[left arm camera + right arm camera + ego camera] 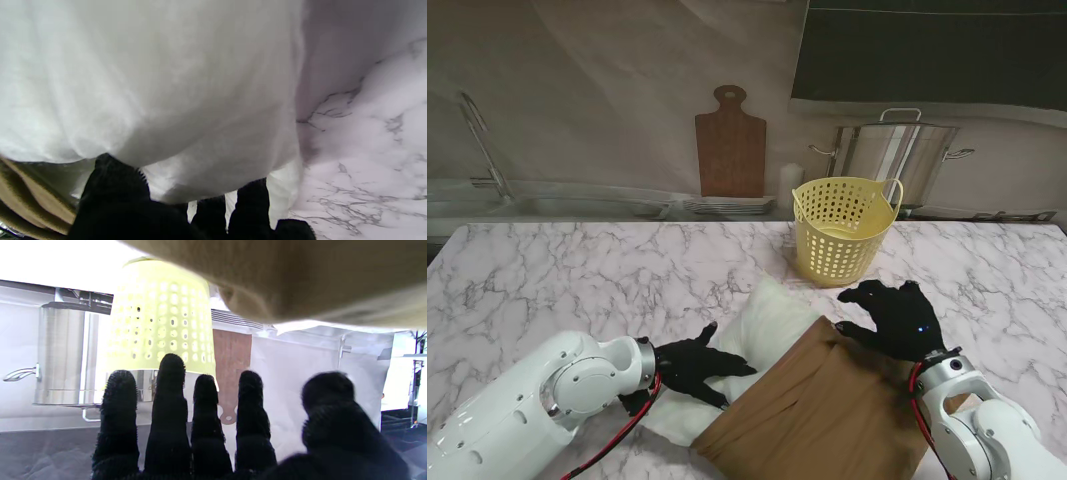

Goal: Remove the pillowcase from the pillow and put it in the laundry basket

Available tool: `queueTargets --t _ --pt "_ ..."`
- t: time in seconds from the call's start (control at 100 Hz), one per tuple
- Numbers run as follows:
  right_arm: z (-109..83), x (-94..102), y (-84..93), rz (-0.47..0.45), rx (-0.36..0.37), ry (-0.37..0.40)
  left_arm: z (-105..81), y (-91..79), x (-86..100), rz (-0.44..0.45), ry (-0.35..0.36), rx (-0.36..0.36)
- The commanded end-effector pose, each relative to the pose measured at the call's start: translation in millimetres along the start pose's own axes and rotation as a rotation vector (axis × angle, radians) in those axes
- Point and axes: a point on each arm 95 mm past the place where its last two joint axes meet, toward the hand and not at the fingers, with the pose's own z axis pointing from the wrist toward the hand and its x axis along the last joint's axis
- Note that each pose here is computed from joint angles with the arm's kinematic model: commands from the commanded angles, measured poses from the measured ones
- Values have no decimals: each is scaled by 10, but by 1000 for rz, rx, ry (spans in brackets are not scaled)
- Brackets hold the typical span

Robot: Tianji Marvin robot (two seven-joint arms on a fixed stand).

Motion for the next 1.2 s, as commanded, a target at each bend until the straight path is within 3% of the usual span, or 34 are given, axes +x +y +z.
queueTargets --t 0.0,0.13,0.25,0.44,0.65,0.82,0.97,1.19 --pt "-118 45 -6 20 14 -14 20 238 -93 -22 -33 -94" --pt "-348 77 58 6 69 -32 16 236 -100 -26 -42 -96" --pt "-535 92 73 -53 174 -28 -5 233 -123 -28 -56 -99" --pt "-619 83 -20 -108 313 -21 -65 245 -177 -38 -80 -100" --pt "-378 61 -235 -119 331 -21 -159 309 -183 -64 -59 -127" --pt "-147 21 -320 -112 288 6 -232 324 -112 -59 -20 -112" --pt "-34 11 -309 -121 258 40 -364 218 -77 -16 -42 5" --pt "14 9 -319 -135 253 52 -692 -118 -214 80 -192 157"
